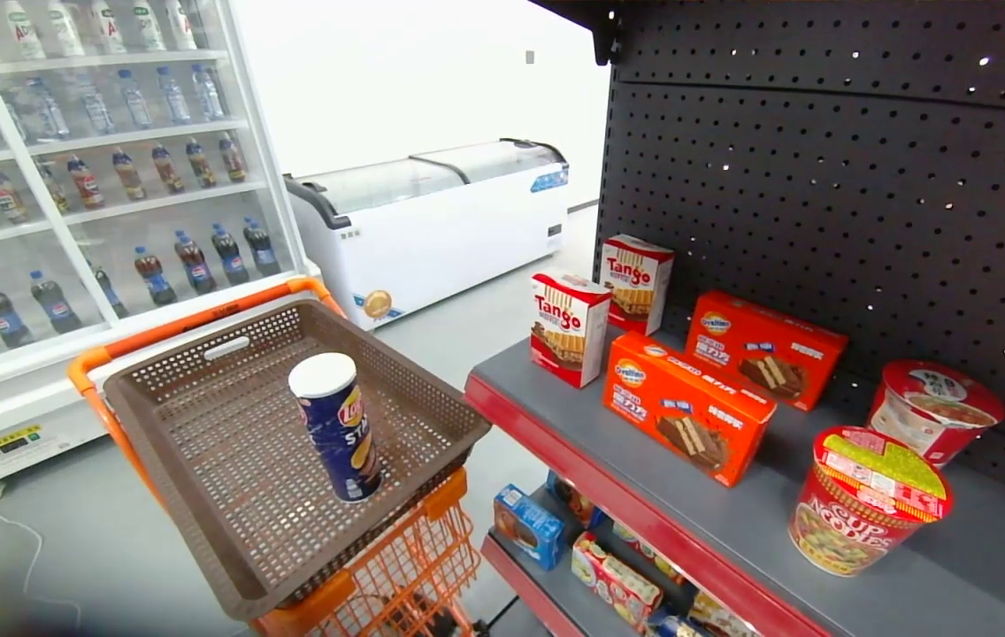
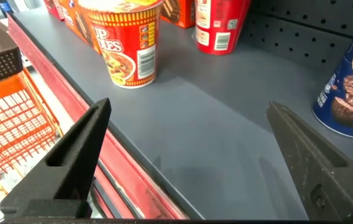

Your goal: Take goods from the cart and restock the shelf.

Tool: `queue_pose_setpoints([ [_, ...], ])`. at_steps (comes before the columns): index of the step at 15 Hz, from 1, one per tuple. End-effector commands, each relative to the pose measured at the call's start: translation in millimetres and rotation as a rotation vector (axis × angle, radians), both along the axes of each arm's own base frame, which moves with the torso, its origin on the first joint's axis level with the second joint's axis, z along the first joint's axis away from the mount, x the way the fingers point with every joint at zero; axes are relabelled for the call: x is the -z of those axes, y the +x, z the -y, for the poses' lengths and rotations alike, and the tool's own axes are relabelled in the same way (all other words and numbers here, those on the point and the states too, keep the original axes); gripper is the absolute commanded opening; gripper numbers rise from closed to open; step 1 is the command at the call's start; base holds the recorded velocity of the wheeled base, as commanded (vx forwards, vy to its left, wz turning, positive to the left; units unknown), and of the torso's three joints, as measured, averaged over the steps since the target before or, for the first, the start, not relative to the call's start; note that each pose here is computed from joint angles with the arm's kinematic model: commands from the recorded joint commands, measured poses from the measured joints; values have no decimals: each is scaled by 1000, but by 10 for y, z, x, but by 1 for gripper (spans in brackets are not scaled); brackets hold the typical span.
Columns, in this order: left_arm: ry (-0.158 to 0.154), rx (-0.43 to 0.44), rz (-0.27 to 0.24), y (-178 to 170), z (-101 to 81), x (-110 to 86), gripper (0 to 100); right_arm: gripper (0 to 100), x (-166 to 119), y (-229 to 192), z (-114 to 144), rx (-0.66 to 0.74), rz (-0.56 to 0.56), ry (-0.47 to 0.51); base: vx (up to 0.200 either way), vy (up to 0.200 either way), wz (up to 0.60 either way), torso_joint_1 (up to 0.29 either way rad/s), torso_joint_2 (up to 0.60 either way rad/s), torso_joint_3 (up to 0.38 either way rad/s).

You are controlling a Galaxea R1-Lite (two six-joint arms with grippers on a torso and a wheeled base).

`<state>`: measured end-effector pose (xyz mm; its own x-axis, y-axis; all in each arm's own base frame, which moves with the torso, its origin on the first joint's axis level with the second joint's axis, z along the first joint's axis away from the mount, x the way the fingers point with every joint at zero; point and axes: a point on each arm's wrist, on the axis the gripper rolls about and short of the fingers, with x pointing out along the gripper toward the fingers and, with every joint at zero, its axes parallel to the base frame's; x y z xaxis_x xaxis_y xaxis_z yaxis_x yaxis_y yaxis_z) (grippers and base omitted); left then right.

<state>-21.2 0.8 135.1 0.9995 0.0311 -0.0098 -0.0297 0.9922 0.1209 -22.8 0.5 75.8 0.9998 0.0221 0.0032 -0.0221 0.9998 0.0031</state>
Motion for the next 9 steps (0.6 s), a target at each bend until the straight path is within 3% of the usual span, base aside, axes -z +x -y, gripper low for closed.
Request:
queue_pose_setpoints([
  [1,39,-29,-222,633,-7,-598,100,100,0,1,0,-1,-2,0,0,0,0,0,0,0],
  [2,19,-9,-281,847,-3,-646,100,100,0,0,0,-1,0,0,0,0,0,0,0,0],
  [3,4,11,-302,948,3,-656,100,100,0,1,0,-1,-2,0,0,0,0,0,0,0],
  [5,-21,88,-386,1364,39,-570,100,100,0,1,0,-1,-2,0,0,0,0,0,0,0],
  [7,-32,128,-423,1749,74,-445,100,100,0,1,0,-1,-2,0,0,0,0,0,0,0],
  [9,-28,155,-415,2112,135,-312,100,100,0,1,0,-1,-2,0,0,0,0,0,0,0],
])
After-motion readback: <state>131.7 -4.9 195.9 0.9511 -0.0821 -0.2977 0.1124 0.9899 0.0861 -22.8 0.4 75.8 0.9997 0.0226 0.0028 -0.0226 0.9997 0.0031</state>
